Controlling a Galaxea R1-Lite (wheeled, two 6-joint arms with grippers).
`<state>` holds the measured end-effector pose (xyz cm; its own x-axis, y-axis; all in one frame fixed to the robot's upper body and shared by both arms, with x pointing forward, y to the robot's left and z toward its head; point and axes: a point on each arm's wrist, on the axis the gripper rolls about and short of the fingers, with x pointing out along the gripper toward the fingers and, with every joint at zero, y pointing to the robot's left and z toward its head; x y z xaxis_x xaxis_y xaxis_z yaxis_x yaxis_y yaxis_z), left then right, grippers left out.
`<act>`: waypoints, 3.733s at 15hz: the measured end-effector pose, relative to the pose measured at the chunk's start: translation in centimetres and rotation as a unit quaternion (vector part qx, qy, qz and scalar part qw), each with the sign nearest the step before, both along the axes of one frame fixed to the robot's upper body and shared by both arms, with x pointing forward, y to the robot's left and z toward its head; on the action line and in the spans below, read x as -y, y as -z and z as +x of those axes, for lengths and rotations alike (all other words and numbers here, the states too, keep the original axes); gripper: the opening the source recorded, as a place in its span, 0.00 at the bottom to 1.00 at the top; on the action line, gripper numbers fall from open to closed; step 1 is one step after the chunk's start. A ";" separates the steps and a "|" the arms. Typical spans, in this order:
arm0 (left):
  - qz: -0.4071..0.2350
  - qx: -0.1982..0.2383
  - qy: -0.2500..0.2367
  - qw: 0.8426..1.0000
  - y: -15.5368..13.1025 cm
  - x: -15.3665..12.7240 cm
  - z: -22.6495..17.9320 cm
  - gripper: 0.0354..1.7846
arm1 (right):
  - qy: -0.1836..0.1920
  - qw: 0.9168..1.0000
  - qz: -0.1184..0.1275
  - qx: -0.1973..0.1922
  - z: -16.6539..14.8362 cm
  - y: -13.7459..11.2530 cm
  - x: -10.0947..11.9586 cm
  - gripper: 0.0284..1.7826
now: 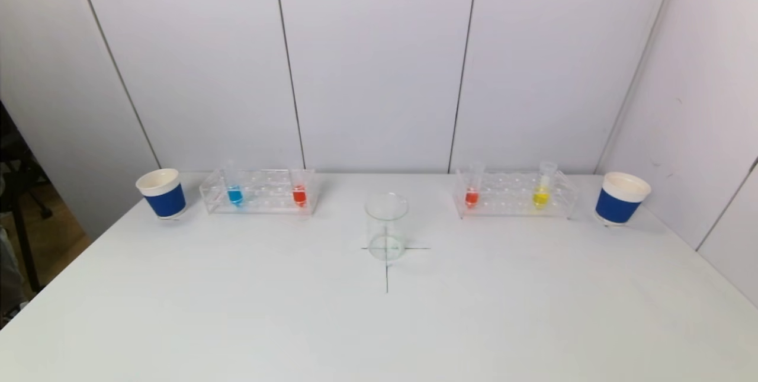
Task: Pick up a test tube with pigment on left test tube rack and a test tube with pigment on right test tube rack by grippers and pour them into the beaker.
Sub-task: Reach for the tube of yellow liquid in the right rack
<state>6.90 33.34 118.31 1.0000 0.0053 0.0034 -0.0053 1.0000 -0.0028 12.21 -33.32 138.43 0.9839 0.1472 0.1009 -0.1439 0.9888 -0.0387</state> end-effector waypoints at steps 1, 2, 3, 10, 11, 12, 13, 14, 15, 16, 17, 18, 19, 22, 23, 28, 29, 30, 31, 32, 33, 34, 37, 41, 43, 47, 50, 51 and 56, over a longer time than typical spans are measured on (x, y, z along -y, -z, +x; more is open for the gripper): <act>0.000 0.000 0.000 1.000 0.0 0.0 0.0 0.99 | -0.005 1.000 0.000 -0.007 1.3 -0.7 0.0 0.99; 0.000 0.000 0.000 1.000 0.0 0.0 0.0 0.99 | -0.009 1.000 0.000 -0.017 2.6 -1.3 0.0 0.99; 0.000 0.000 0.000 1.000 0.0 0.0 0.0 0.99 | -0.010 1.000 0.000 -0.023 3.8 -1.7 0.0 0.99; 0.000 0.000 0.000 1.000 0.0 0.0 0.0 0.99 | -0.005 0.997 0.003 -0.075 12.8 -0.5 0.1 0.99; 0.000 0.000 0.000 1.000 0.0 0.0 0.0 0.99 | -0.005 0.996 0.006 -0.084 13.7 -0.1 0.1 0.99; 0.000 0.000 0.000 1.000 0.0 0.0 0.0 0.99 | -0.004 0.996 0.010 -0.088 14.6 0.3 0.2 0.99; 0.000 0.000 0.000 1.000 0.0 0.0 0.0 0.99 | -0.004 0.996 0.012 -0.092 15.5 0.7 0.2 0.99; 0.000 0.000 0.000 1.000 0.0 0.0 0.0 0.99 | -0.003 0.995 0.013 -0.095 16.3 1.0 0.2 0.99; 0.000 0.000 0.000 1.000 0.0 0.0 0.0 0.99 | -0.002 0.995 0.014 -0.103 17.2 1.5 0.2 0.99; 0.000 0.000 0.000 1.000 0.0 0.0 0.0 0.99 | 0.000 0.994 0.014 -0.112 17.9 2.0 0.2 0.99; 0.000 0.000 0.000 1.000 0.0 0.0 0.0 0.99 | 0.001 0.993 0.014 -0.118 18.8 2.5 0.2 0.99; 0.000 0.000 0.000 1.000 0.0 0.0 0.0 0.99 | 0.004 0.993 0.014 -0.121 19.5 2.9 0.2 0.99; 0.000 0.000 0.000 1.000 0.0 0.0 0.0 0.99 | 0.007 0.992 0.014 -0.124 20.3 3.4 0.3 0.99; 0.000 0.000 0.000 1.000 0.0 0.0 0.0 0.99 | 0.019 0.991 0.012 -0.131 22.7 5.0 0.3 0.99; 0.000 0.000 0.000 1.000 0.0 0.0 0.0 0.99 | 0.020 0.991 0.012 -0.131 23.4 5.7 0.3 0.99; 0.000 0.000 0.000 1.000 0.0 0.0 0.0 0.99 | 0.020 0.991 0.009 -0.134 26.1 8.7 0.3 0.99; 0.000 0.000 0.000 1.000 0.0 0.0 0.0 0.99 | 0.020 0.990 0.008 -0.139 26.6 9.4 0.3 0.99; 0.000 0.000 0.000 1.000 0.0 0.0 0.0 0.99 | 0.020 0.990 0.008 -0.142 27.0 10.0 0.3 0.99; 0.000 0.000 0.000 1.000 0.0 0.0 0.0 0.99 | 0.020 0.989 0.007 -0.143 27.5 10.5 0.3 0.99; 0.000 0.000 0.000 1.000 0.0 0.0 0.0 0.99 | 0.020 0.989 0.007 -0.144 27.9 11.1 0.3 0.99; 0.000 0.000 0.000 1.000 0.0 0.0 0.0 0.99 | 0.020 0.989 0.007 -0.144 28.3 11.6 0.3 0.99; 0.000 0.000 0.000 1.000 0.0 0.0 0.0 0.99 | 0.020 0.990 0.007 -0.143 28.6 12.1 0.3 0.99; 0.000 0.000 0.000 1.000 0.0 0.0 0.0 0.99 | 0.019 0.989 0.007 -0.143 29.5 13.5 0.3 0.99; 0.000 0.000 0.000 1.000 0.0 0.0 0.0 0.99 | 0.018 0.987 0.008 -0.157 30.5 15.4 0.3 0.99; 0.000 0.000 0.000 1.000 0.0 0.0 0.0 0.99 | 0.018 0.987 0.008 -0.160 31.0 16.4 0.3 0.99; 0.000 0.000 0.000 1.000 0.0 0.0 0.0 0.99 | 0.029 0.989 0.007 -0.144 32.3 18.4 0.2 0.99; 0.000 0.000 0.000 1.000 0.0 0.0 0.0 0.99 | 0.029 0.987 0.008 -0.156 32.8 19.7 0.1 0.99; 0.000 0.000 0.000 1.000 0.0 0.0 0.0 0.99 | 0.029 0.987 0.008 -0.159 33.0 20.0 0.1 0.99; 0.000 0.000 0.000 1.000 0.0 0.0 0.0 0.99 | 0.028 0.987 0.007 -0.161 33.7 20.9 0.0 0.99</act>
<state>6.90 33.34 118.31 1.0000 0.0053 0.0034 -0.0053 1.0000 -0.0028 45.96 -33.35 117.55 0.9720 0.0924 -0.2161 -0.0914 0.9957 0.0145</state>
